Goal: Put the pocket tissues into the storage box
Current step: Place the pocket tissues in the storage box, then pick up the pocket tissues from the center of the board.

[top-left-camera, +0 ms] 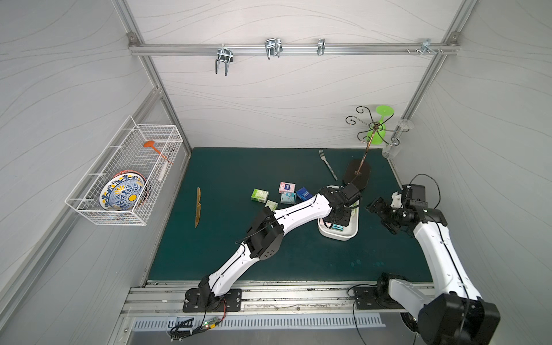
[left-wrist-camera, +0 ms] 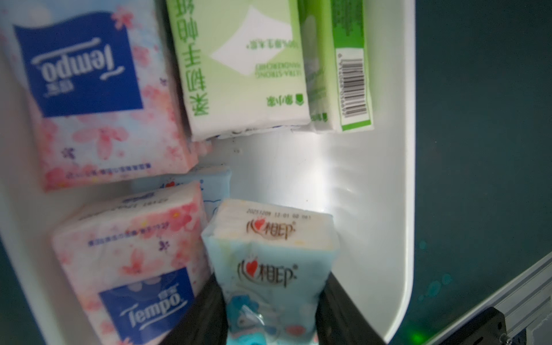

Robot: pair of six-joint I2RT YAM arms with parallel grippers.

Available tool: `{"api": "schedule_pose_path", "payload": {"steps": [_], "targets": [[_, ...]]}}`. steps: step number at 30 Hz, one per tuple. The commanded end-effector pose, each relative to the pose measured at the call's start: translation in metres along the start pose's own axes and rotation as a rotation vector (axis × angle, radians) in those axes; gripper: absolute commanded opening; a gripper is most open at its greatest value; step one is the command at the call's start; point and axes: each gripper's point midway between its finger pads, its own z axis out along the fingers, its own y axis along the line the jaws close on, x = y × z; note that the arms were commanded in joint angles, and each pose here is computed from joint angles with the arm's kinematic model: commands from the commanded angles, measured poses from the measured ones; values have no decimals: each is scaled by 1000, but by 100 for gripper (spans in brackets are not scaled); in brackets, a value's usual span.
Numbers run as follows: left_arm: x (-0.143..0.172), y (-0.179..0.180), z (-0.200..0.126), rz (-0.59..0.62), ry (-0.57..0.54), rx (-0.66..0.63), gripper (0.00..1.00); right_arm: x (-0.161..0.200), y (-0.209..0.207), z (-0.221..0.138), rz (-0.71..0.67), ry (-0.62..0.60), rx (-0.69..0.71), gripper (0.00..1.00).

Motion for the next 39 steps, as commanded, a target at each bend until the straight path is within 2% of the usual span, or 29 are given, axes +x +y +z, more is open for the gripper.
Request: {"api": "schedule_pose_path", "payload": {"steps": [1, 4, 11, 15, 20, 24, 30, 33, 39], "targets": [[-6, -1, 1, 23, -19, -18, 56, -3, 6, -6, -27, 0, -15, 89], [-9, -4, -8, 20, -36, -8, 65, -3, 7, -8, -35, -2, -19, 89], [-23, -20, -50, 0, -98, 80, 69, -5, 14, -8, -55, 1, -35, 89], [-28, -25, -83, -2, -150, 132, 70, -2, 29, -10, -131, 2, -18, 88], [-29, -9, -119, -23, -208, 158, 71, 11, 64, -2, -282, 40, 0, 88], [-29, 27, -141, -90, -235, 164, 71, 26, 102, 13, -416, 73, -22, 88], [-11, 106, -147, -185, -238, 86, 72, 45, 155, 44, -583, 143, -114, 85], [-2, 141, -146, -232, -245, 57, 72, 58, 184, 59, -689, 207, -183, 84], [20, 205, -131, -331, -215, -17, 73, 72, 221, 89, -830, 253, -203, 78]]}}
